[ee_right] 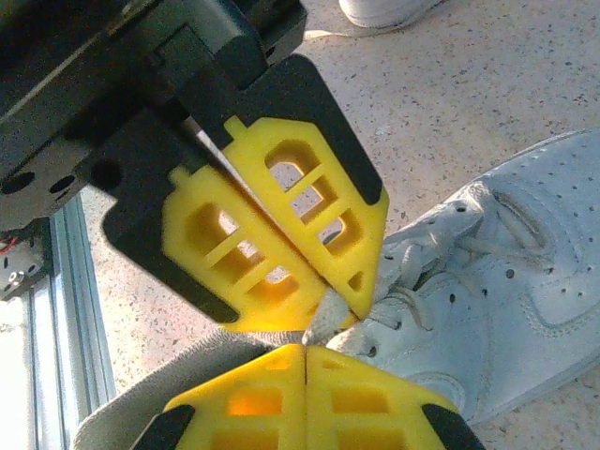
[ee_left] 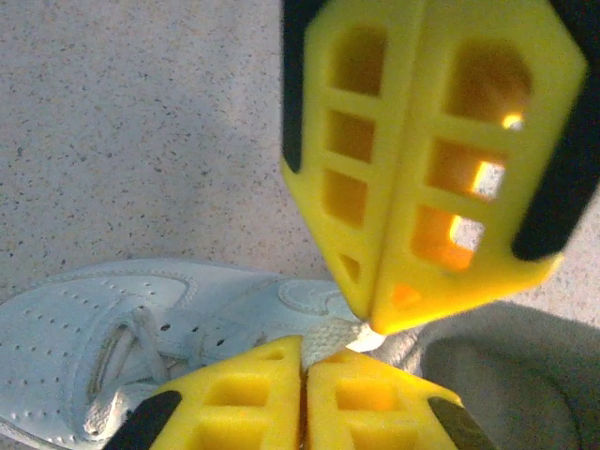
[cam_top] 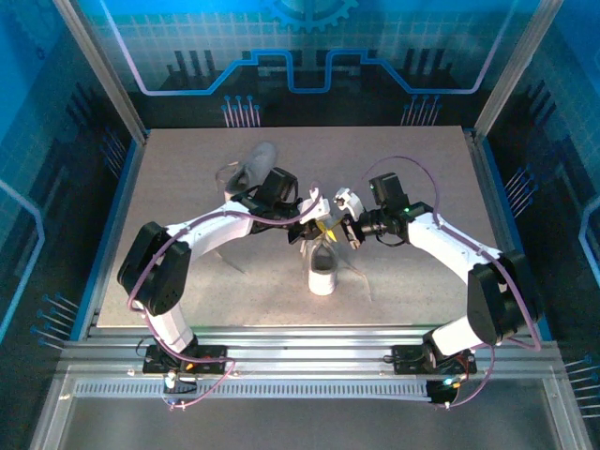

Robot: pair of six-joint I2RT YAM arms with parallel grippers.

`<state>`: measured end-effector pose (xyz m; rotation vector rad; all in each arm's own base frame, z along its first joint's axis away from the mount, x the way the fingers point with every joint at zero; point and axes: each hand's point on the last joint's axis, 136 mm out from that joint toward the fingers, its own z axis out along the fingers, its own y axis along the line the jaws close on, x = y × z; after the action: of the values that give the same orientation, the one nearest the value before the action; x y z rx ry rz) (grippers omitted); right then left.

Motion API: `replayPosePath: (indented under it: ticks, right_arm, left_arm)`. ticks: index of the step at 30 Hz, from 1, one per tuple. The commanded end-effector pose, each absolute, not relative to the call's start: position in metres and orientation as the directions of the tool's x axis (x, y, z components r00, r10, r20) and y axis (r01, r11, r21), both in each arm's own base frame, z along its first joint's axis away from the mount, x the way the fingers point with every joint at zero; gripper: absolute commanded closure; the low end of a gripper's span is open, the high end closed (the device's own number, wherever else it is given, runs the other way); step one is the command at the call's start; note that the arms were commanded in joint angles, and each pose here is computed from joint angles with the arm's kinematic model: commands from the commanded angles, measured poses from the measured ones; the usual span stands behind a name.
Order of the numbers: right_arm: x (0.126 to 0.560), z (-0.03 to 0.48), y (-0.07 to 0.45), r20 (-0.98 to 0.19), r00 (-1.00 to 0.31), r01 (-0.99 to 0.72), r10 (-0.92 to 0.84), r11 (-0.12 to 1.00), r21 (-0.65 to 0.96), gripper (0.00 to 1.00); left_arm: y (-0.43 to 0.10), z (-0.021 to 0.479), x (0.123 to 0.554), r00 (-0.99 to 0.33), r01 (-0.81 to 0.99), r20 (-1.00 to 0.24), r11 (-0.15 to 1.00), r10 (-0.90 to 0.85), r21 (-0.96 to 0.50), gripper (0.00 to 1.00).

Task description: Tie the shoes

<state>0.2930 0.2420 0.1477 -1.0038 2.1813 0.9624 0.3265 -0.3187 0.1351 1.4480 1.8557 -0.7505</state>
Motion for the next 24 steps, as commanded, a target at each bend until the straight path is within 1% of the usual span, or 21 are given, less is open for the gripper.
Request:
replayPosePath:
  ticks: [1, 4, 5, 6, 8, 10, 11, 12, 16, 18, 21, 23, 24]
  right_arm:
    - [0.277, 0.154, 0.247, -0.719, -0.561, -0.818, -0.411, 0.409, 0.404, 1.00]
    - [0.274, 0.154, 0.249, -0.712, -0.575, -0.811, -0.402, 0.394, 0.432, 1.00]
    - [0.272, 0.156, 0.250, -0.712, -0.579, -0.810, -0.398, 0.385, 0.443, 0.98]
    - [0.271, 0.157, 0.251, -0.712, -0.583, -0.808, -0.392, 0.376, 0.454, 0.95]
    - [0.267, 0.162, 0.253, -0.712, -0.596, -0.800, -0.371, 0.345, 0.490, 0.83]
    - [0.265, 0.169, 0.252, -0.713, -0.617, -0.786, -0.334, 0.319, 0.530, 0.75]
    - [0.265, 0.172, 0.251, -0.712, -0.629, -0.776, -0.312, 0.309, 0.551, 0.71]
    - [0.267, 0.176, 0.248, -0.710, -0.642, -0.765, -0.289, 0.305, 0.567, 0.69]
    - [0.279, 0.188, 0.232, -0.711, -0.672, -0.732, -0.206, 0.330, 0.596, 0.67]
    - [0.282, 0.180, 0.222, -0.687, -0.705, -0.694, -0.177, 0.370, 0.617, 0.68]
    - [0.298, 0.168, 0.210, -0.646, -0.751, -0.628, -0.138, 0.454, 0.633, 0.71]
    - [0.304, 0.157, 0.208, -0.607, -0.784, -0.587, -0.133, 0.476, 0.654, 0.71]
    - [0.310, 0.160, 0.210, -0.606, -0.784, -0.588, -0.133, 0.471, 0.657, 0.71]
  left_arm:
    - [-0.322, 0.142, 0.327, -0.172, 0.975, -0.816, 0.215, 0.551, -0.060, 0.99]
    - [-0.322, 0.141, 0.325, -0.177, 0.973, -0.825, 0.222, 0.537, -0.065, 1.00]
    - [-0.322, 0.140, 0.324, -0.178, 0.972, -0.828, 0.225, 0.531, -0.064, 1.00]
    - [-0.322, 0.139, 0.324, -0.178, 0.971, -0.830, 0.229, 0.529, -0.063, 1.00]
    - [-0.321, 0.138, 0.323, -0.176, 0.971, -0.833, 0.233, 0.525, -0.058, 1.00]
    - [-0.321, 0.135, 0.322, -0.171, 0.971, -0.835, 0.232, 0.523, -0.053, 1.00]
    - [-0.320, 0.134, 0.321, -0.165, 0.972, -0.837, 0.230, 0.522, -0.048, 1.00]
    - [-0.320, 0.133, 0.321, -0.160, 0.972, -0.838, 0.229, 0.522, -0.043, 1.00]
    - [-0.319, 0.132, 0.318, -0.133, 0.976, -0.848, 0.217, 0.514, -0.021, 1.00]
    - [-0.319, 0.132, 0.317, -0.117, 0.977, -0.853, 0.212, 0.509, -0.007, 1.00]
    - [-0.318, 0.134, 0.316, -0.093, 0.978, -0.859, 0.206, 0.504, 0.014, 1.00]
    - [-0.318, 0.135, 0.315, -0.075, 0.979, -0.864, 0.200, 0.498, 0.031, 1.00]
    - [-0.318, 0.136, 0.315, -0.069, 0.979, -0.865, 0.199, 0.496, 0.036, 1.00]
